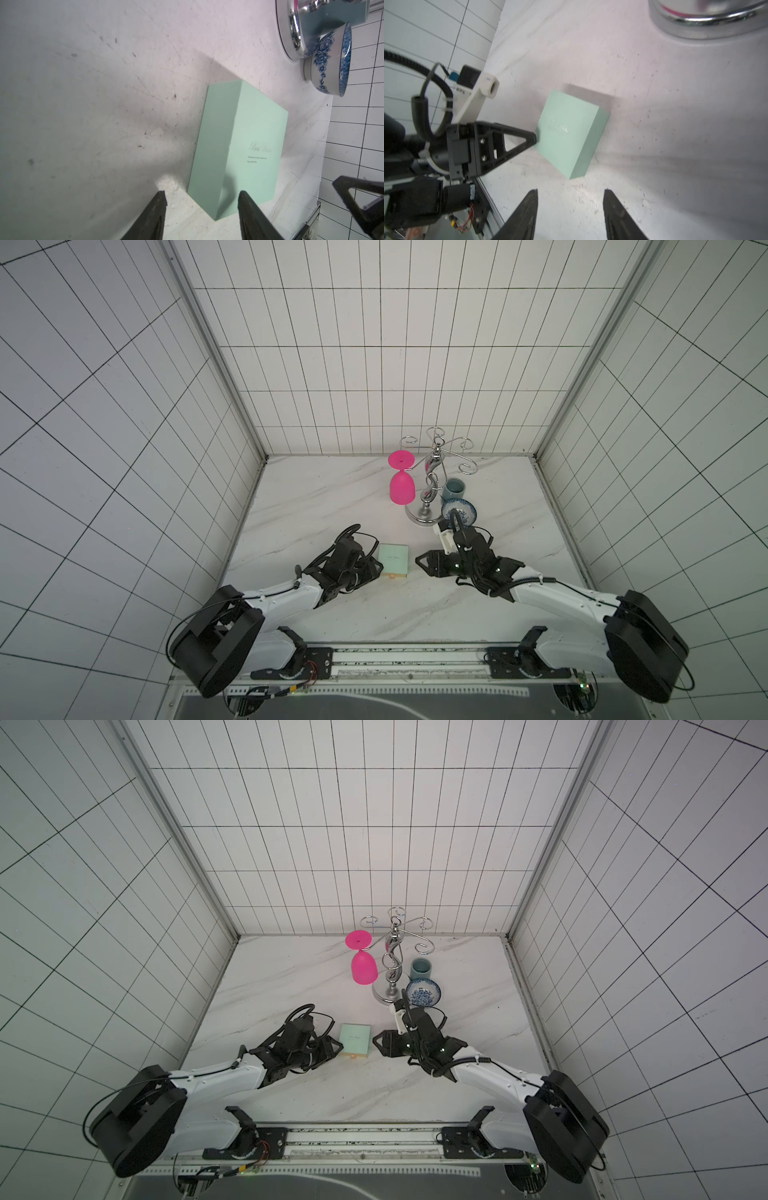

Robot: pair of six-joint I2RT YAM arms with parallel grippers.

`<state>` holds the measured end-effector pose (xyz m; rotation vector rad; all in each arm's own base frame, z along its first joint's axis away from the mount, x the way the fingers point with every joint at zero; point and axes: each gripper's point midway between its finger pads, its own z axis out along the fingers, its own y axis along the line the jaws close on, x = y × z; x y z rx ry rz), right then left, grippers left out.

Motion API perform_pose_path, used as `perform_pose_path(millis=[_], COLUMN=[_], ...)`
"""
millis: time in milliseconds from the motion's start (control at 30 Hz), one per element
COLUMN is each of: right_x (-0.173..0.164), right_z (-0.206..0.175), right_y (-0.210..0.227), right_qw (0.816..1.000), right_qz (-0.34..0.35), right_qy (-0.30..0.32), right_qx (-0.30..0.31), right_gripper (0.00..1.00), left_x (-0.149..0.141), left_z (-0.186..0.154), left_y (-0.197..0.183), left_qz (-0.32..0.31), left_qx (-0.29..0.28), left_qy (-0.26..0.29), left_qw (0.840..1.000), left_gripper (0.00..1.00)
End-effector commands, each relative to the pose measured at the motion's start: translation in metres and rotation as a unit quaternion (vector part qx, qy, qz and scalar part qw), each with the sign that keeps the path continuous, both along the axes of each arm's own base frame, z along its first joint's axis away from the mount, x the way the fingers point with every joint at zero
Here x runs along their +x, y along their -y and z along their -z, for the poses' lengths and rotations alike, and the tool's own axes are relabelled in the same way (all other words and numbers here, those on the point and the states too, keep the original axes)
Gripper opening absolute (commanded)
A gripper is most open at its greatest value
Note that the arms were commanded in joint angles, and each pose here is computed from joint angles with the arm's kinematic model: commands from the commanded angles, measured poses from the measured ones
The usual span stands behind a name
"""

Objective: Take out the earrings from the drawer-style jewelry box
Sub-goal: Adjust the jewelry box at the center of the board.

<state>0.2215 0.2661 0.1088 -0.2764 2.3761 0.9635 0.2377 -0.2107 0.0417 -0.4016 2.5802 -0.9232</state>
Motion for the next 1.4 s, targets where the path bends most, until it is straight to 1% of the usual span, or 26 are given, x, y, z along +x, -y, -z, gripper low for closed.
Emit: perform_pose_path(millis=[0,67,133,200,300,400,467,567,633,667,767,867,900,967,1033,1100,1167,1233,1367], right_x=[-0.014,-0.025,-0.032,-0.036,-0.039,-0.039,-0.039,-0.035,-0.033,-0.033,-0.033,-0.036,-0.036,-0.037,-0.036,-0.034,-0.033,-0.034,-0.027], right_z=[0.012,0.012,0.011,0.012,0.019,0.025,0.027,0.031,0.032,0.033,0.035,0.039,0.039,0.038,0.037,0.038,0.038,0.037,0.032], right_y=[0.012,0.011,0.008,0.006,0.002,-0.003,-0.005,-0.003,-0.006,-0.008,-0.014,-0.023,-0.027,-0.034,-0.039,-0.041,-0.043,-0.047,-0.046], right_qw=[0.997,0.995,0.992,0.988,0.983,0.981,0.979,0.977,0.976,0.976,0.975,0.975,0.975,0.974,0.973,0.973,0.972,0.971,0.965], right_qz=[0.03,0.029,0.026,0.021,0.009,-0.001,-0.001,0.006,0.005,0.002,-0.002,-0.014,-0.018,-0.024,-0.025,-0.025,-0.026,-0.031,-0.02], right_qy=[0.059,0.091,0.124,0.148,0.169,0.177,0.184,0.189,0.19,0.19,0.189,0.19,0.191,0.193,0.197,0.201,0.208,0.216,0.243], right_qx=[-0.025,-0.026,-0.025,-0.033,-0.064,-0.08,-0.086,-0.101,-0.106,-0.107,-0.113,-0.117,-0.116,-0.116,-0.114,-0.113,-0.108,-0.102,-0.101], right_gripper=[0.56,0.56,0.54,0.51,0.49,0.48,0.48,0.48,0.47,0.47,0.46,0.46,0.46,0.46,0.47,0.48,0.49,0.49,0.51], left_x=[0.004,-0.002,-0.009,-0.011,-0.011,-0.012,-0.013,-0.01,-0.007,-0.006,-0.003,0.005,0.01,0.019,0.025,0.027,0.027,0.024,0.017], left_z=[-0.014,-0.016,-0.017,-0.015,-0.015,-0.023,-0.029,-0.046,-0.058,-0.059,-0.053,-0.045,-0.044,-0.039,-0.035,-0.028,-0.028,-0.027,-0.015], left_y=[0.015,0.024,0.035,0.04,0.048,0.059,0.057,0.047,0.036,0.028,0.0,-0.015,-0.014,-0.009,0.002,0.013,0.024,0.032,0.032], left_qz=[0.006,0.009,0.016,0.015,0.019,0.039,0.043,0.031,0.025,0.018,-0.012,-0.023,-0.024,-0.02,-0.001,0.016,0.029,0.038,0.028], left_qx=[-0.022,-0.031,-0.039,-0.043,-0.067,-0.089,-0.082,-0.072,-0.052,-0.038,0.005,0.017,0.012,0.001,-0.016,-0.014,-0.015,-0.012,-0.001], left_qy=[0.019,0.017,0.014,0.008,0.001,0.001,0.003,0.027,0.044,0.044,0.025,0.03,0.037,0.04,0.026,0.011,0.011,0.009,-0.008], left_qw=[1.0,0.999,0.999,0.999,0.998,0.995,0.996,0.997,0.997,0.998,1.0,0.999,0.999,0.999,1.0,1.0,0.999,0.999,1.0], left_gripper=[0.53,0.5,0.46,0.45,0.43,0.4,0.41,0.47,0.49,0.49,0.5,0.51,0.52,0.52,0.52,0.51,0.51,0.48,0.44])
